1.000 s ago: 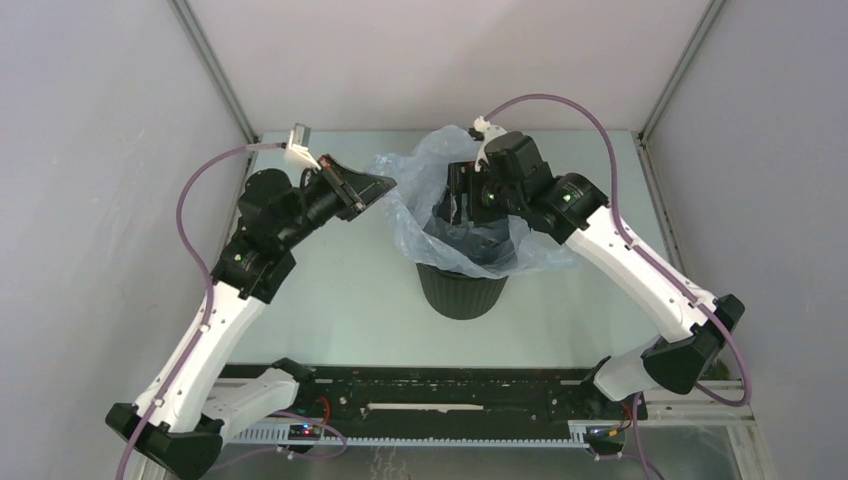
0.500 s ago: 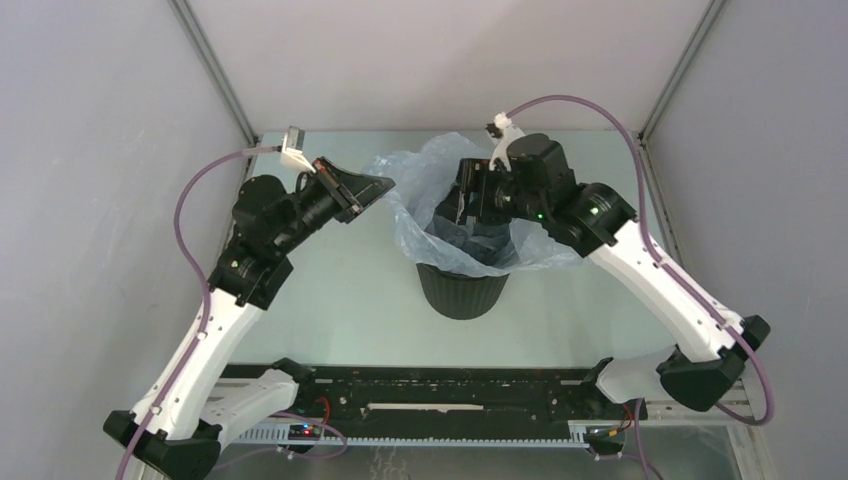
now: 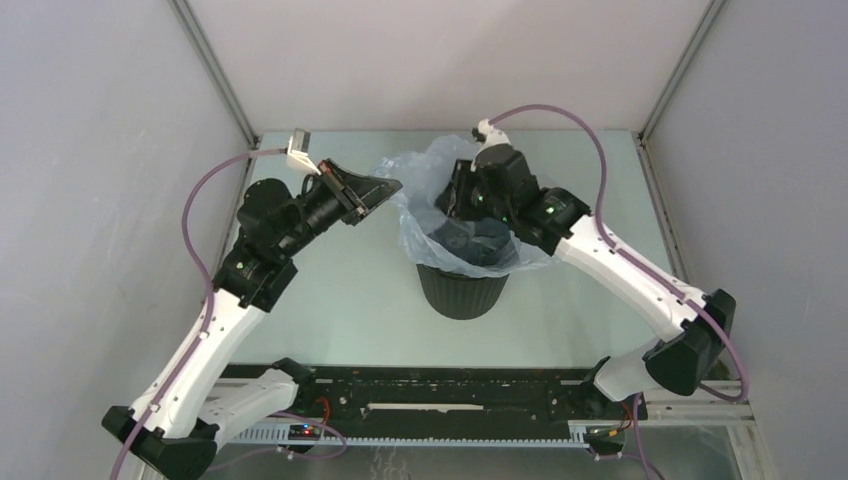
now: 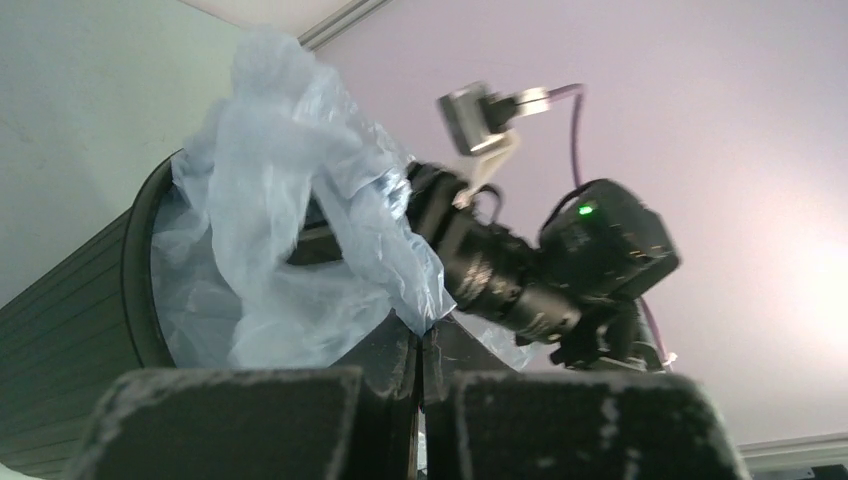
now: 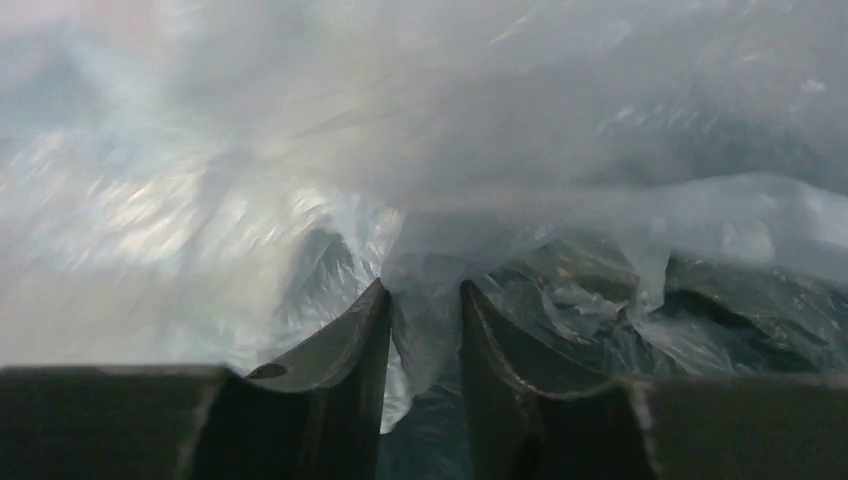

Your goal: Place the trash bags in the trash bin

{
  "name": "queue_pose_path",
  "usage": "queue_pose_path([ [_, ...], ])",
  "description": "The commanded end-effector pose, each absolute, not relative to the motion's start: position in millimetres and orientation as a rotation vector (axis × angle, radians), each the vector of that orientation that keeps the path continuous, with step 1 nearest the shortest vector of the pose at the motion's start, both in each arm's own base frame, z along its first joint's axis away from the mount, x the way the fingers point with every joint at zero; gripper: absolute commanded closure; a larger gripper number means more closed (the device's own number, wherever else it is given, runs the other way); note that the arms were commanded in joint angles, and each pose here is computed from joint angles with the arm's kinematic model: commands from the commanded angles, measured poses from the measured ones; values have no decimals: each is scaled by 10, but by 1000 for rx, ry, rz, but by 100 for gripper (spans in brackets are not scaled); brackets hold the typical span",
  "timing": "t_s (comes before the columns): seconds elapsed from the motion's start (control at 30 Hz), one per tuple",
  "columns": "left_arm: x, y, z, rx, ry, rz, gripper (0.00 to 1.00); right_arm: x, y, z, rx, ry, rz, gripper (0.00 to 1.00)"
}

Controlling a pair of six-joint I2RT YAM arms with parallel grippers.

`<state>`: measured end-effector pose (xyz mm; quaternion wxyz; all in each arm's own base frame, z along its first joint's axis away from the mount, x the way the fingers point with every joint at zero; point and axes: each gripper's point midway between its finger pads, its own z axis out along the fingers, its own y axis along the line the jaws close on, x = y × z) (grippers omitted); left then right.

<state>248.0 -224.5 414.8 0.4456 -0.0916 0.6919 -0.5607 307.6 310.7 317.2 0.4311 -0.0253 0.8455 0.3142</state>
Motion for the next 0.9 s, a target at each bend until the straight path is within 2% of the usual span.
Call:
queue_pose_path([
  [0.0, 2470, -2212, 4165, -257, 1681, -1394, 100, 3021, 2962, 2837, -82, 2173, 670, 71],
  [0.1, 2455, -2147, 4097, -278, 1683, -1360, 100, 2906, 2869, 2627, -104, 2219, 625, 76],
  [0.3, 2566, -2128, 3898, -349, 1702, -1337, 100, 3034, 3020, 2290, -200, 2277, 596, 73],
  [0.37, 2612, -2107, 3868, -347, 1712, -1303, 100, 3035, 3115, 2283, -242, 2321, 653, 67],
  [0.43, 2657, -2035, 3836, -351, 1717, -1249, 100, 3039, 3157, 2396, -287, 2334, 662, 55],
  [0.53, 2729, -1880, 3745, -410, 1727, -1195, 100, 2932, 3091, 2518, -342, 2397, 644, 44],
  [0.77, 2579, -1873, 3679, -269, 1786, -1162, 99, 2512, 2869, 3274, -351, 2282, 795, 26],
  [0.87, 2461, -1868, 3566, -221, 1834, -1147, 93, 2364, 2741, 3597, -342, 2241, 827, 24],
])
